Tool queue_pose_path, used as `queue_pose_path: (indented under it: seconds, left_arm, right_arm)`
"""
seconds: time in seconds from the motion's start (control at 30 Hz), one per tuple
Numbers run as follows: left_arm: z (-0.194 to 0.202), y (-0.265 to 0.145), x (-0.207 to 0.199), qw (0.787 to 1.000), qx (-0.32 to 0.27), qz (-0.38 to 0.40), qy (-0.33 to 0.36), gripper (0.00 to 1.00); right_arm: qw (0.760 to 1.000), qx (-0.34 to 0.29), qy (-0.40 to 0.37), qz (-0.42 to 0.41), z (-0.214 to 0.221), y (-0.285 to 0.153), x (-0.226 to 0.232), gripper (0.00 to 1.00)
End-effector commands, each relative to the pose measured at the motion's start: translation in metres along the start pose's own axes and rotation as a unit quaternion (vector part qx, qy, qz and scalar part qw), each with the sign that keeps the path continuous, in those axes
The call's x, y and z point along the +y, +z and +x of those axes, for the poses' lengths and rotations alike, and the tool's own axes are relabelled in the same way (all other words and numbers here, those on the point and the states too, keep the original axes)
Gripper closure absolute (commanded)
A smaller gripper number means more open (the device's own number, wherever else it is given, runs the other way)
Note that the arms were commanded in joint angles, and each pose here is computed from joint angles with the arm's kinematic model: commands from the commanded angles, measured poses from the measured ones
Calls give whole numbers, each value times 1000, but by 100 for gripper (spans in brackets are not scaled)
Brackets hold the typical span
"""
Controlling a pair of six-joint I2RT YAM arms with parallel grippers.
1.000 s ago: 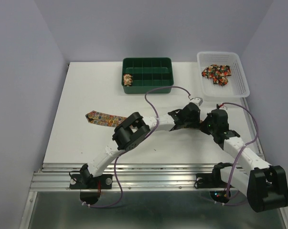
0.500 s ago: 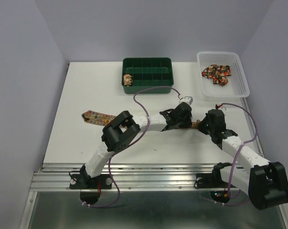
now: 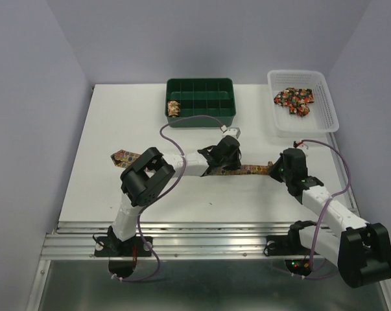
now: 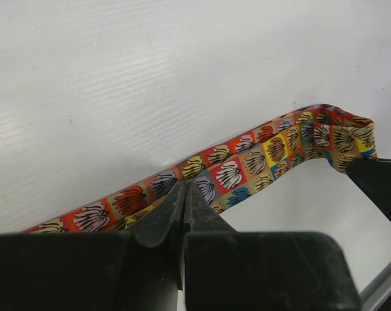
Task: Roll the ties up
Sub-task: Roll the tie
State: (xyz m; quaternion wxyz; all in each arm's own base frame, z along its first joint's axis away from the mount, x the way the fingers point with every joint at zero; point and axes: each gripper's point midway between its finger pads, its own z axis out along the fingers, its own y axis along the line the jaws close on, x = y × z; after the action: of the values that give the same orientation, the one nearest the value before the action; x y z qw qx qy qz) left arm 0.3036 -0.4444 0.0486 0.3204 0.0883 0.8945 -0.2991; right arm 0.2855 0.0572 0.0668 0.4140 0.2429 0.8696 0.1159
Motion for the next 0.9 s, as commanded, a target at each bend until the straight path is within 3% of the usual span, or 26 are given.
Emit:
queue_pose_path:
  seconds: [0.0,0.47,0.87]
  left_arm:
    - [3,5,-3,1000,-6,13,17,100]
    - [22,12,6,1000,15,10,-1,100]
    - [26,9,13,1000,10,0,-7,100]
  right_arm:
    - [999,-22,-16,-21,-15,-4,16,99]
    - [995,6,-59,-82,12,5,62,99]
    - [997,2,-48,-65,4,5,73,99]
